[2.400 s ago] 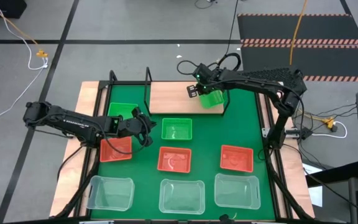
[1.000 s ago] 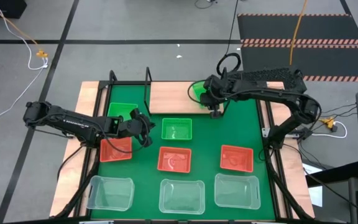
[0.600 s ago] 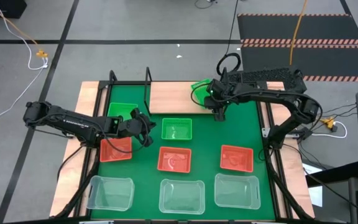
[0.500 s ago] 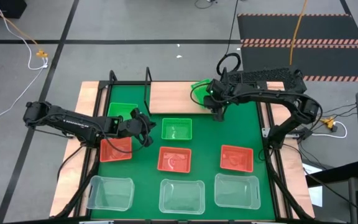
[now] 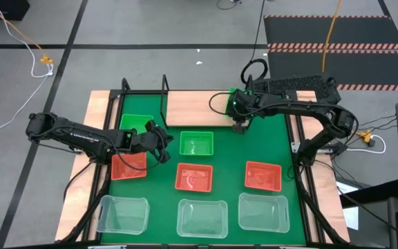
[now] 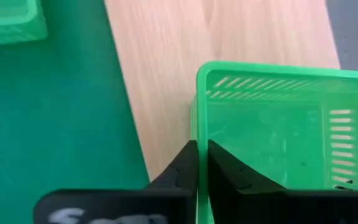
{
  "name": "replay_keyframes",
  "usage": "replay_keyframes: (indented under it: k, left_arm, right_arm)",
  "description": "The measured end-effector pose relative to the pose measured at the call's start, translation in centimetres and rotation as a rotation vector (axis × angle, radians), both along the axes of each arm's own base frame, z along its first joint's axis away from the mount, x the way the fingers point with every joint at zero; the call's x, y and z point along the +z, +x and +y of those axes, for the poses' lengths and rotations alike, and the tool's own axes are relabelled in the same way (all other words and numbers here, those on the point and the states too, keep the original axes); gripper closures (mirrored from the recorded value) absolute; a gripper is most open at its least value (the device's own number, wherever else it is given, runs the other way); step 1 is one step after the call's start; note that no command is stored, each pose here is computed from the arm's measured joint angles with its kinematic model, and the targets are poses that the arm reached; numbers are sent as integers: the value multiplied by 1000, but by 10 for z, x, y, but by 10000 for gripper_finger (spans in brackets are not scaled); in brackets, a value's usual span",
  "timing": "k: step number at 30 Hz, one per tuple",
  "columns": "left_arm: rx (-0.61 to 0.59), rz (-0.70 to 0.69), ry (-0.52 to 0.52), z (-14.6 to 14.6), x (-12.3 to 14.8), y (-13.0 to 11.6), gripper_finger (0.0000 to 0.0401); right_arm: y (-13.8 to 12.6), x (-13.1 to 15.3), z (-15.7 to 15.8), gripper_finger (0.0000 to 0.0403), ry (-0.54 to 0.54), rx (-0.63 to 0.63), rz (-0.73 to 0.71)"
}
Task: Stack baskets on shelf by color
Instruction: Put the right green bin on the shelf, then stack the right green bin on the green bin on the shelf
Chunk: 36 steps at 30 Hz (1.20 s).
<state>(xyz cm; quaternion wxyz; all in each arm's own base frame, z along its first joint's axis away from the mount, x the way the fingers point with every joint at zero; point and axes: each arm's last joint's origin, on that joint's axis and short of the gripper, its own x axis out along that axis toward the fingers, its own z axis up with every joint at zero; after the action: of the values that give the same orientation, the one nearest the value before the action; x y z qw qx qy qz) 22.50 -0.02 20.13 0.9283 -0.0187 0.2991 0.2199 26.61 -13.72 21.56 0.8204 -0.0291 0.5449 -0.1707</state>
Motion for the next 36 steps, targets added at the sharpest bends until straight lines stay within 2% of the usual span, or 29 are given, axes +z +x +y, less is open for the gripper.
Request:
replay_keyframes:
  k: [3,8,12,17,21,26,28,31,33,36]
  left_arm:
    - [0,0,-1,0,0,0,364]
    - [-3,2,5,0,0,0,364]
    - [-4,-10,5,0,1,1,364]
    - [-4,-17,6,0,2,1,364]
    - [15,-31,-18,0,2,1,364]
    - [11,-29,-15,0,2,1,364]
    - [1,-30,-3,0,2,2,364]
    - [-5,-48,14,1,4,3,364]
    - [-7,-62,17,1,5,4,364]
    - [-9,-66,16,0,6,4,364]
  right_arm:
    - [1,-1,4,382,9,53,16]
    - [4,-1,11,395,-23,162,44]
    - [7,0,13,391,-44,196,30]
    - [7,1,13,361,-53,201,32]
    - [6,7,13,333,-101,159,14]
    - [1,34,25,294,-163,200,-94]
    - [-1,49,33,280,-201,255,-161]
    - [-1,65,48,265,-219,409,-256]
    - [3,66,58,262,-228,526,-269]
    - [11,54,77,262,-179,749,-234]
